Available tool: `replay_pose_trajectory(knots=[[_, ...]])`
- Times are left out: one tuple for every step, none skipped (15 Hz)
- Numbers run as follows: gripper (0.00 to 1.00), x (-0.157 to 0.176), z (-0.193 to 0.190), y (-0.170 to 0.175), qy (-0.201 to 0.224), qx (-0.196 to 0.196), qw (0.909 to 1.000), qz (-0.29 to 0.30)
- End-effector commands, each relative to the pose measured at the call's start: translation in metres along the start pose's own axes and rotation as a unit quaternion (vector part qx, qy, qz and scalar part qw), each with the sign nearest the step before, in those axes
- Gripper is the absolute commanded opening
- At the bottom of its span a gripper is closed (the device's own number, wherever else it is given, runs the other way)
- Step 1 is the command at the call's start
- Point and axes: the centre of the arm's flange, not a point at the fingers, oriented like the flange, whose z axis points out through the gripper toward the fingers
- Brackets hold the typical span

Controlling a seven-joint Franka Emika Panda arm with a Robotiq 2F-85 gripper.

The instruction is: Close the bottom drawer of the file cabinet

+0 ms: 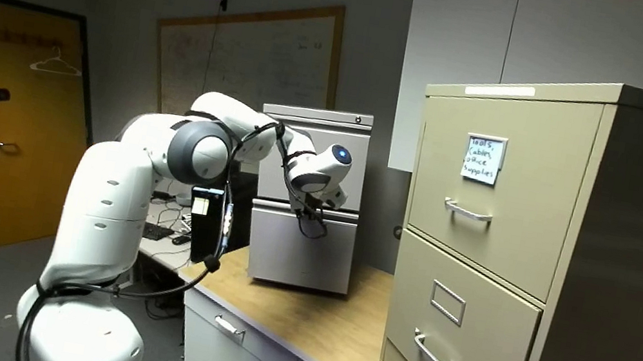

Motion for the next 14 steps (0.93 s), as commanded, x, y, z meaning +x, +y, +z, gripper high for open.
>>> replay_pose_trajectory(knots=[[0.00,0.042,-0.012,-0.043,-0.001,0.040,0.9990,-0.020],[0.00,0.048,-0.011,-0.046,-0.005,0.041,0.9990,-0.021],[0.00,0.053,-0.010,-0.048,-0.009,0.041,0.9989,-0.022],[0.00,0.058,-0.008,-0.050,-0.014,0.043,0.9987,-0.022],[0.00,0.062,-0.005,-0.052,-0.019,0.043,0.9986,-0.024],[0.00,0.065,-0.003,-0.054,-0.023,0.042,0.9985,-0.026],[0.00,0.067,-0.001,-0.056,-0.027,0.042,0.9984,-0.028],[0.00,0.070,0.002,-0.058,-0.030,0.042,0.9982,-0.029],[0.00,0.073,0.004,-0.058,-0.035,0.041,0.9981,-0.030],[0.00,0.075,0.005,-0.057,-0.042,0.039,0.9979,-0.030],[0.00,0.076,0.006,-0.057,-0.048,0.040,0.9976,-0.030],[0.00,0.077,0.006,-0.056,-0.057,0.042,0.9971,-0.030],[0.00,0.076,0.006,-0.055,-0.061,0.040,0.9969,-0.028],[0.00,0.075,0.005,-0.052,-0.062,0.038,0.9969,-0.029]])
